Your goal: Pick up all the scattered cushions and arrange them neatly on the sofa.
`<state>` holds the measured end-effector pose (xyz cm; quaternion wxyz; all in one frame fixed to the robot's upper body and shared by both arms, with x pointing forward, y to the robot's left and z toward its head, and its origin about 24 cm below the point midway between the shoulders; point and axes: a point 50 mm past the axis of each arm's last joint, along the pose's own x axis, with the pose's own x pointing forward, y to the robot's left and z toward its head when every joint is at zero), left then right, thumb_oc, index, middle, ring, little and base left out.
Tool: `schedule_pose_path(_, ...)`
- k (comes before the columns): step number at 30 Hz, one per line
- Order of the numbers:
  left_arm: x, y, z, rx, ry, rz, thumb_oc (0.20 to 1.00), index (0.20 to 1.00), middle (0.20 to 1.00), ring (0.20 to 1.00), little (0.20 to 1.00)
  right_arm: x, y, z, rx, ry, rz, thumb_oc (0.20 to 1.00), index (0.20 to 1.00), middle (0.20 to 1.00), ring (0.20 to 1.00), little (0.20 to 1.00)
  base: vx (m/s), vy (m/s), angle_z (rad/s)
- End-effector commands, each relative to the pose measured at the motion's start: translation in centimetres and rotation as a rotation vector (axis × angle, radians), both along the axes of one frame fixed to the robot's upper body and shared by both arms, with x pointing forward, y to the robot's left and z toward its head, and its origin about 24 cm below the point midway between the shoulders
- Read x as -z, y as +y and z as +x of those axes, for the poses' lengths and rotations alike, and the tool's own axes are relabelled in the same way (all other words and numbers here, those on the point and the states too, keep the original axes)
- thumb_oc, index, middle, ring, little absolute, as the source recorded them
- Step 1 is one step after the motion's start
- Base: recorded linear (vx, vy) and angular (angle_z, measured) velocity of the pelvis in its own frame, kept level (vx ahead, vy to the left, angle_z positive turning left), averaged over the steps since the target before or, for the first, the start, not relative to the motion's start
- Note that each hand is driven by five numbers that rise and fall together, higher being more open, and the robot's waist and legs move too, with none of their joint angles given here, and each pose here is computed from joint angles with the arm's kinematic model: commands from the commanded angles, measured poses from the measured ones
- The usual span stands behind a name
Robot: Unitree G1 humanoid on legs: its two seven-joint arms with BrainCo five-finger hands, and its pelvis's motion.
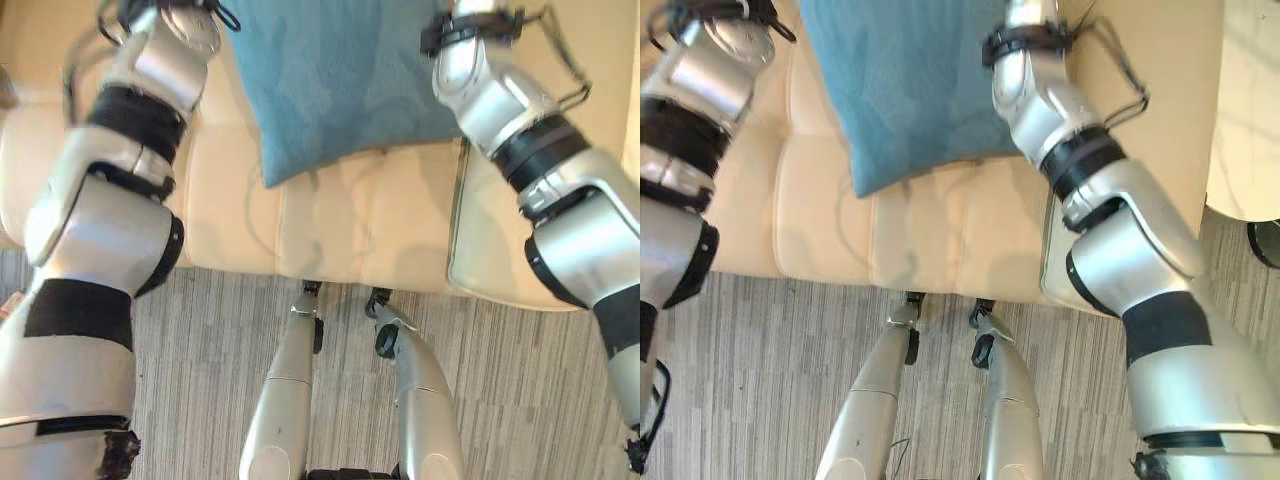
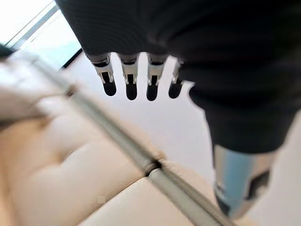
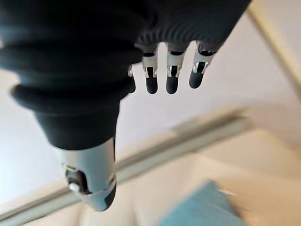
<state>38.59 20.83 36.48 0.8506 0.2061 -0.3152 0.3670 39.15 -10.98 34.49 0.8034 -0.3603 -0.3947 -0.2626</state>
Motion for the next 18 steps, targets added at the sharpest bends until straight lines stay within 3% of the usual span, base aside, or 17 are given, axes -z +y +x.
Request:
schedule_pose_path(1,3.9,1.3,0.4,0.135,0.018,-0.137,1.000,1.000,1.000,1.000,1.000,2.6,-0.4,0.3,-0.112,0.129,0.070,1.000,1.000,1.000,1.000,1.000,0.06,0.015,-0.26)
schedule_pose_path(3,7.7,2.0,0.1,0.251,0.053,-0.242,1.000,1.000,1.000,1.000,1.000,5.9,0.1,0.2,-0.226,0.260,0.082,1.000,1.000,1.000,1.000,1.000,0.08,0.013,-0.18)
schedule_pose_path(5,12.4,3.9,-1.2,0.318,0.108,-0.321,1.000,1.000,1.000,1.000,1.000,10.8,-0.5,-0.1,-0.376,0.440,0.215,1.000,1.000,1.000,1.000,1.000,0.09,0.019,-0.12)
schedule_pose_path(11,25.0,5.7,-6.2,0.365,0.335,-0.564,1.000,1.000,1.000,1.000,1.000,24.6,-1.7,-4.0,-0.600,0.763,0.824,1.000,1.000,1.000,1.000,1.000,0.04,0.039,-0.13)
schedule_pose_path(14,27.0,5.8,-7.2,0.350,0.380,-0.604,1.000,1.000,1.000,1.000,1.000,26.3,-1.7,-4.9,-0.603,0.811,0.846,1.000,1.000,1.000,1.000,1.000,0.01,0.051,-0.38)
schedule_pose_path(15,31.8,6.1,-10.0,0.310,0.530,-0.665,1.000,1.000,1.000,1.000,1.000,30.3,-3.3,-7.2,-0.534,0.930,0.853,1.000,1.000,1.000,1.000,1.000,0.00,0.063,-0.26)
schedule_pose_path(18,34.8,6.4,-12.2,0.274,0.649,-0.682,1.000,1.000,1.000,1.000,1.000,32.4,-4.9,-8.7,-0.455,1.004,0.824,1.000,1.000,1.000,1.000,1.000,-0.01,0.042,-0.23)
